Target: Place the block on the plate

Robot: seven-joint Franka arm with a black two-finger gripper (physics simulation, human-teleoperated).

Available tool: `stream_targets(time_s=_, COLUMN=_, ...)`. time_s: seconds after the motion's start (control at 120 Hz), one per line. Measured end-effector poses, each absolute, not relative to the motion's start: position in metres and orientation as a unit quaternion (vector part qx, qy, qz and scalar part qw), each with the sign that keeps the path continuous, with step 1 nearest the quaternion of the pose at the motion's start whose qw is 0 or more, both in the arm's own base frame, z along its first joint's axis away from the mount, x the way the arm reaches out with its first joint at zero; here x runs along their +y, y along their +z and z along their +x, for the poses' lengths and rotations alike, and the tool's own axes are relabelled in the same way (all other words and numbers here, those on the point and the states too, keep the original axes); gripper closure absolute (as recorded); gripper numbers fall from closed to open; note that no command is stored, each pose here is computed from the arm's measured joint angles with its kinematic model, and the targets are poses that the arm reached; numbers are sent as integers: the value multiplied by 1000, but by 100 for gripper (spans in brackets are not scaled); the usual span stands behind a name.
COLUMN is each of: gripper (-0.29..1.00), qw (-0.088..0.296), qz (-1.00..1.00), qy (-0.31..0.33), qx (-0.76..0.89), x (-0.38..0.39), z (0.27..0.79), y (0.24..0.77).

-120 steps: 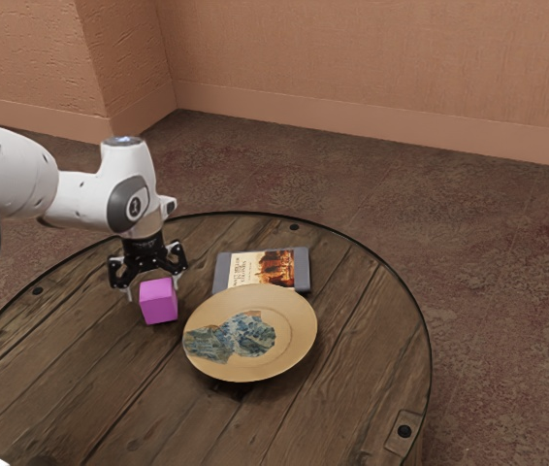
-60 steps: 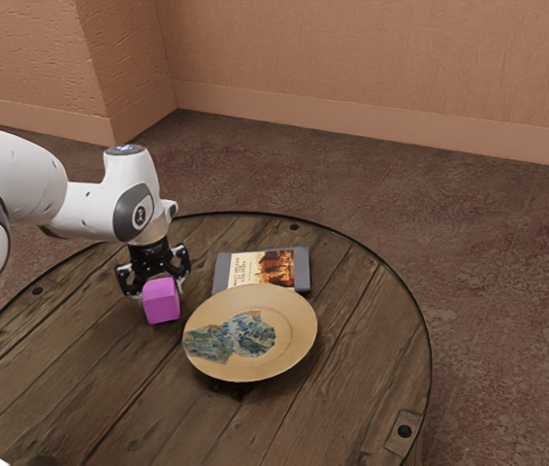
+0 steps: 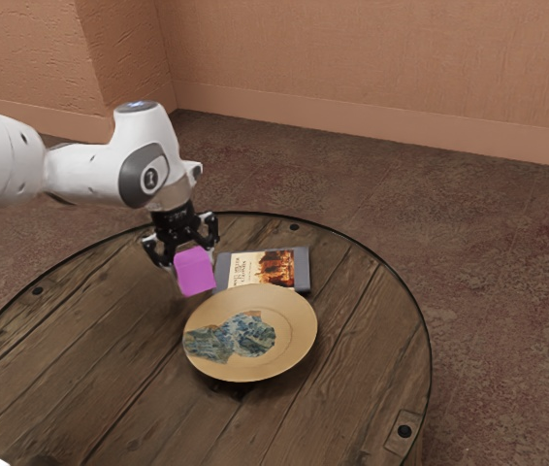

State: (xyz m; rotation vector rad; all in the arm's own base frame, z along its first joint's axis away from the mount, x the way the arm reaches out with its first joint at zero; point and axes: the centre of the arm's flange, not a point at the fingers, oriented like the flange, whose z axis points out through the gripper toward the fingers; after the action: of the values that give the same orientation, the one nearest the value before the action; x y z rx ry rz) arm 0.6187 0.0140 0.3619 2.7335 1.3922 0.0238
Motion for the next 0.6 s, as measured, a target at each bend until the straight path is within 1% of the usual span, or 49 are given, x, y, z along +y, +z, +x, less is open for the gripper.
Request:
stream_targets(time_s=0.075, gripper=27, qw=44, qz=898, qy=-4, qx=437, x=-29, z=616, y=363)
stream_targets(time_s=0.175, gripper=27, qw=47, qz=902, qy=-30, qx=429, x=-69, z=615, y=341)
stream_targets(time_s=0.283, gripper=27, qw=45, qz=894, qy=-43, qx=444, x=-77, z=616, y=326)
stream_targets(time_s=0.367, gripper=22, qw=45, qz=888, qy=-43, qx=456, x=-77, z=616, y=326)
stream_targets(time_s=0.492, gripper=13, qw=49, qz=881, qy=-36, qx=469, x=-78, z=616, y=338)
stream_targets(time_s=0.6, gripper=8, qw=64, qz=883, qy=-14, qx=466, x=-85, z=612, y=385)
